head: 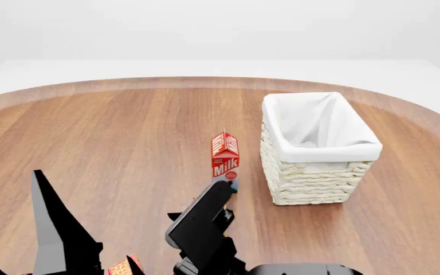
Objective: Pick up the cream cheese box and the butter, and put them in the basket.
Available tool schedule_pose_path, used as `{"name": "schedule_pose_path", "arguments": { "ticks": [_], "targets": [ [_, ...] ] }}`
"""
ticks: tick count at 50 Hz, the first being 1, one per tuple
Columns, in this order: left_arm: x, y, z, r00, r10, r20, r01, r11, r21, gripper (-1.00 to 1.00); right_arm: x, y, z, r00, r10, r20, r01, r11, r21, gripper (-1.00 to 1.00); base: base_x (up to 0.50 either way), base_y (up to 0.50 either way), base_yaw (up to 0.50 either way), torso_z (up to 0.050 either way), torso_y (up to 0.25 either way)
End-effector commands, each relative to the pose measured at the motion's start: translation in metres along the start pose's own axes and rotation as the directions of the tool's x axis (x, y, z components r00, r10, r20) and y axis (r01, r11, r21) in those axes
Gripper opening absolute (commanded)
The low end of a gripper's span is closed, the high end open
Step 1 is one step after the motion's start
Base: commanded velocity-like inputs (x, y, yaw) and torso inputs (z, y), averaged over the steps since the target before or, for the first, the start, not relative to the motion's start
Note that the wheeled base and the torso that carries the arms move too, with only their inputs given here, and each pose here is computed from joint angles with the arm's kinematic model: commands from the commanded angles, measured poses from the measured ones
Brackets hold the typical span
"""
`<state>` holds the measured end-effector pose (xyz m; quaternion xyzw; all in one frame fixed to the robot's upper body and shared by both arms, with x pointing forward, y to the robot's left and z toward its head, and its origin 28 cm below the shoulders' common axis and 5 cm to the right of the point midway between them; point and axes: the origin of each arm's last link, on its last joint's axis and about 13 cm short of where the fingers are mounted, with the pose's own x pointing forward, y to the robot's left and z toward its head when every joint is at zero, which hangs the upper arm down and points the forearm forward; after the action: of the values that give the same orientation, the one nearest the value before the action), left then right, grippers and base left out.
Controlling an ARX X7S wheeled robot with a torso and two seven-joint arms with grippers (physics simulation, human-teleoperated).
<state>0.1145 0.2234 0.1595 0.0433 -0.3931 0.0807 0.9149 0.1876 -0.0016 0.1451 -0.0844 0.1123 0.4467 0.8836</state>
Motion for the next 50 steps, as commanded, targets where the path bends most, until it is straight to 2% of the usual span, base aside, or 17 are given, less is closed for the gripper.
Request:
{"name": "schedule_pose_path", "arguments": {
  "ticks": [1,16,33,39,50],
  "targets": [
    [0.002,0.002,0.004,0.999,0.006,0.041,-0.006,1.000,0.007,1.00,0.004,0.004,0.000,0.998,-0.019,0.056,0.015,0.997,0.074,1.00,0.00,0.00,0.00,0.000,0.000],
    [0.001,0.001,0.004,0.999,0.004,0.044,-0.004,1.000,0.005,1.00,0.005,0.013,-0.005,0.995,-0.044,0.084,0.036,0.995,0.091,1.00,0.00,0.00,0.00,0.000,0.000],
    [0.000,0.002,0.003,0.999,0.003,0.045,-0.003,1.000,0.004,1.00,0.004,0.031,-0.021,0.996,-0.052,0.071,0.038,0.982,0.185,1.00,0.00,0.00,0.00,0.000,0.000],
    [0.000,0.001,0.003,0.999,0.000,0.045,0.000,1.000,0.005,1.00,0.006,0.030,-0.022,0.992,-0.102,0.076,0.082,0.971,0.222,1.00,0.00,0.00,0.00,0.000,0.000],
    [0.001,0.001,0.006,0.999,-0.001,0.043,0.001,1.000,0.005,1.00,0.004,0.033,-0.023,0.987,-0.140,0.078,0.118,0.965,0.236,1.00,0.00,0.00,0.00,0.000,0.000]
  ]
}}
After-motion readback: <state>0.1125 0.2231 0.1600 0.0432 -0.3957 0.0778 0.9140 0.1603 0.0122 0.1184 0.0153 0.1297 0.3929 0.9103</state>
